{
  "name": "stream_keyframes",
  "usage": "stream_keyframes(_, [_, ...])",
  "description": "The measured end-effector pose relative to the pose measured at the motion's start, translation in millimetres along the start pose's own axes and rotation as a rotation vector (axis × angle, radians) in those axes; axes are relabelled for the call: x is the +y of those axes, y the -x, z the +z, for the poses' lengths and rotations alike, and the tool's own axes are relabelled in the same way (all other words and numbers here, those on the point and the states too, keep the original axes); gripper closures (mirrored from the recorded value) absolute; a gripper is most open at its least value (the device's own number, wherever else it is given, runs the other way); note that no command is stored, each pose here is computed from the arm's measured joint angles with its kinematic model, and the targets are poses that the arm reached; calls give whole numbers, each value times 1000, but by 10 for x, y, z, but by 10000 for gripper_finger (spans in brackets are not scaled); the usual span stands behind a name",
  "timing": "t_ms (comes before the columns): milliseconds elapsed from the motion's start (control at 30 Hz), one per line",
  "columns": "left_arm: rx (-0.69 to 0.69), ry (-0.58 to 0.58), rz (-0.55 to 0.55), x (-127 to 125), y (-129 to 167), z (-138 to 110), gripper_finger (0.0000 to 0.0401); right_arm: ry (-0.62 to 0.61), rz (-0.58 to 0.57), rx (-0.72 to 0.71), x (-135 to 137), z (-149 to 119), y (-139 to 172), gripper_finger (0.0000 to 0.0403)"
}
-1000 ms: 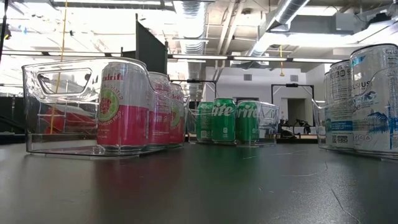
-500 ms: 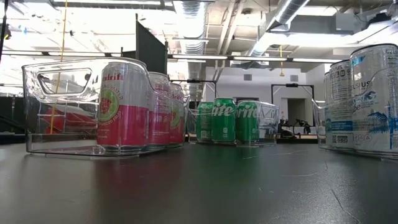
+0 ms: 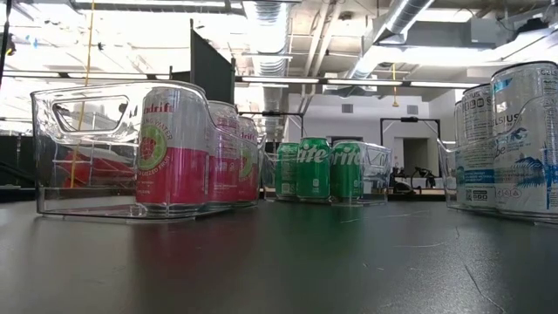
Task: Sort soda cans
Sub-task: Put the white blue soda can into the right transparent bin
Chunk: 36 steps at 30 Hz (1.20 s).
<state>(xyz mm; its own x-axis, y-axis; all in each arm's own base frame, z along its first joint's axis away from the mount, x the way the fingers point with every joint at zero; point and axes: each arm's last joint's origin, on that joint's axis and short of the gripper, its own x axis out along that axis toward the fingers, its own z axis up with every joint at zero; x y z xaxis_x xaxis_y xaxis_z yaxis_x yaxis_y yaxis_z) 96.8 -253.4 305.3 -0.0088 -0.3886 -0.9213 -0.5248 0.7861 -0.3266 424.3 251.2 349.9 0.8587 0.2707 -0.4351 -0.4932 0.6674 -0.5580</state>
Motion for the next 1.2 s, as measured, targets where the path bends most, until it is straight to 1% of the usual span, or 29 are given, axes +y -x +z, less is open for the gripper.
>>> stream_keyframes(333, [27,-50,8,5,1,-11,90,-18,-6,3,-30,-18,-7,400])
stream_keyframes(467, [55,-60,11,5,0,-19,69,-18,-5,3,-29,-18,-7,400])
stream_keyframes(700, [56,-83,-10,-15,0,-22,27,-14,-2,9,-23,-22,-6,400])
stream_keyframes(900, [55,-70,-14,-20,0,-22,14,-10,5,20,-16,-32,-6,400])
stream_keyframes(1000, [56,-64,14,-30,-54,-18,14,-10,5,20,-16,-33,-6,400])
stream_keyframes(1100, [93,-80,48,-67,-163,-20,14,-10,6,20,-16,-33,-6,400])
stream_keyframes(1200, [99,-78,58,-93,-224,-17,14,-10,5,21,-16,-33,-6,400])
